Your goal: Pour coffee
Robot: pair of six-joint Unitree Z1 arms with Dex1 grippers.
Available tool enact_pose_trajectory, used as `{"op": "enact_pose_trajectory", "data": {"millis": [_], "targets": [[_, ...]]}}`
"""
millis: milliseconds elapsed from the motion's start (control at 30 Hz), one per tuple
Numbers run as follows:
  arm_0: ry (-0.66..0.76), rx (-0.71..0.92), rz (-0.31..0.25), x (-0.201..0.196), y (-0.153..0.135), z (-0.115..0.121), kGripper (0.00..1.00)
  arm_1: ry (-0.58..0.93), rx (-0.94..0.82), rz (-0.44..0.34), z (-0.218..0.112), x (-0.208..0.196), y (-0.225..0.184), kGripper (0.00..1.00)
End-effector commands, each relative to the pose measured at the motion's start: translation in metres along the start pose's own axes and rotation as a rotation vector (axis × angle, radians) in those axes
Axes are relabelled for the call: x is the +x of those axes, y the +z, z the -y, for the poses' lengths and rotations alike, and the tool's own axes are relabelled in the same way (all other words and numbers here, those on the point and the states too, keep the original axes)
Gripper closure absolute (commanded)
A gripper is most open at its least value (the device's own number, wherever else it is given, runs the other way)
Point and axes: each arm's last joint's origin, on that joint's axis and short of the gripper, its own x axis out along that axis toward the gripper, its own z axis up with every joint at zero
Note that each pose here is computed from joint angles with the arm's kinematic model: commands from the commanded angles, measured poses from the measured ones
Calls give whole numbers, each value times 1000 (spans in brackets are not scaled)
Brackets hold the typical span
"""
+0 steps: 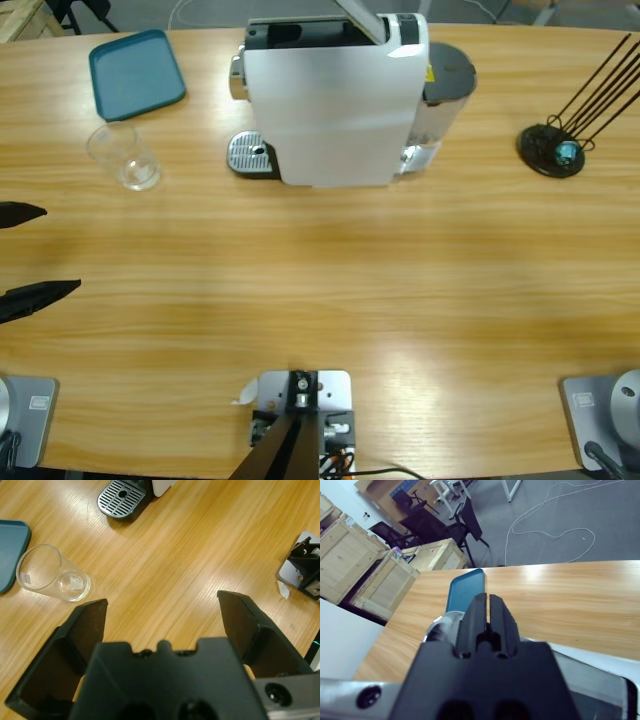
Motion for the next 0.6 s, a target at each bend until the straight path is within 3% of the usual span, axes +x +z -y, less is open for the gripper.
{"op": "enact_pose_trajectory", "data": {"millis": [33,233,600], "targets": [[47,-61,-18,-1,-13,-3,59,-101,-105,-336,25,48,-109,1000],[46,-65,-18,-1,-13,-3,59,-118,-121,-371,29,53,-120,1000],[43,-65,-18,-2,-13,-3,55,-187,-192,-503,34,57,-158,1000]]}}
